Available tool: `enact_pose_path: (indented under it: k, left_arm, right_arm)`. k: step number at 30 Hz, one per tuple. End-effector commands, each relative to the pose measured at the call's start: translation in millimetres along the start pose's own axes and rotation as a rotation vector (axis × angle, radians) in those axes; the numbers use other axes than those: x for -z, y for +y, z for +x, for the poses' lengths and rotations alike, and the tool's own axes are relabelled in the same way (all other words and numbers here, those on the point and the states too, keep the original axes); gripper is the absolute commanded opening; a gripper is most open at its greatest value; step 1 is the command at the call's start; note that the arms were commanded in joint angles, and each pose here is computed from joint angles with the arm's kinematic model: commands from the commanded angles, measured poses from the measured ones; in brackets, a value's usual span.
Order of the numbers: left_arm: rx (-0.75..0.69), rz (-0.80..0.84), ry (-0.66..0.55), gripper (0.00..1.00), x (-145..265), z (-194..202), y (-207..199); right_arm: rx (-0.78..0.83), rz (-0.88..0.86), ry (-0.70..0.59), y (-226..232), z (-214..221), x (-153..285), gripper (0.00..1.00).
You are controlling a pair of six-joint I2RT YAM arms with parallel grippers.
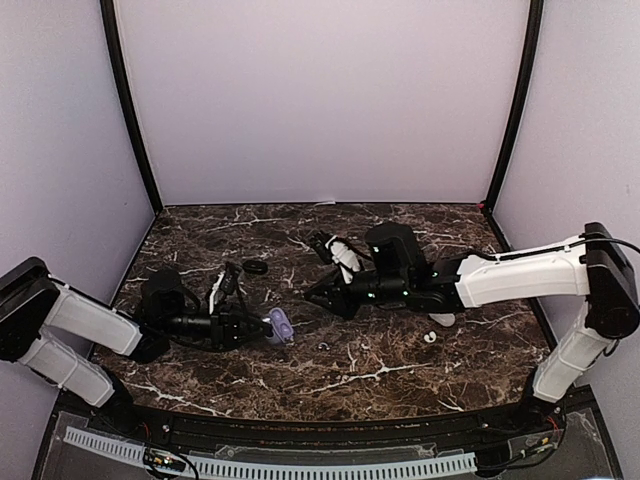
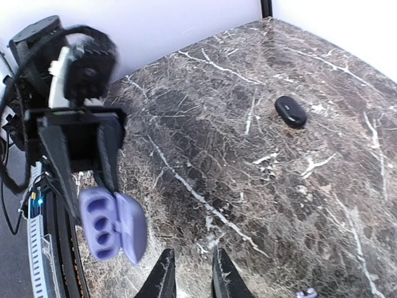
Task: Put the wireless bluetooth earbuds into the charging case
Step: Pass from the right arm to the left, then pick up the right earbud from the center of the board.
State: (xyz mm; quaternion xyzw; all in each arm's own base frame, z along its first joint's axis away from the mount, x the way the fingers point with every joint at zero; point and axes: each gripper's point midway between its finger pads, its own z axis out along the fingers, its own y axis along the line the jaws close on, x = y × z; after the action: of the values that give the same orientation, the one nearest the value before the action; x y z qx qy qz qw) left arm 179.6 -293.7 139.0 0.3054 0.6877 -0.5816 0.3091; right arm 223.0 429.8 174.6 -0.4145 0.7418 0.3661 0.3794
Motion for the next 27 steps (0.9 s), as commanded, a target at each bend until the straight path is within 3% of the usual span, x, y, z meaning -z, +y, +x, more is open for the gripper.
enact_pose_path:
  k: [1,7,15,20,22,27]
  left_arm:
    - [-0.211,0.004,-0.09,0.29,13.0,-21.7,-22.2]
    - [-0.355,-0.029,-0.178,0.28,27.8,-40.8,-39.5]
    - [-0.499,-0.027,-0.273,0.28,40.8,-54.9,-57.7]
    - [-0.541,-0.029,-0.332,0.27,44.8,-60.6,-60.7]
    - [-0.55,-0.033,-0.332,0.27,43.4,-62.0,-59.1]
    - [-0.568,-0.031,-0.347,0.27,42.3,-60.7,-56.1]
  right_arm:
    - [0.005,0.093,-0.075,-13.7,-12.3,23.2,0.2]
    - [-0.037,0.174,-0.083,-29.4,1.0,43.5,0.21]
    - [-0.218,0.351,0.029,-79.1,36.2,52.0,0.22]
    - [-0.297,0.412,0.045,-98.7,47.1,61.6,0.22]
    - [-0.334,0.425,0.048,-102.7,49.0,64.4,0.28]
    - [-0.426,0.437,0.135,-112.5,62.7,58.7,0.3]
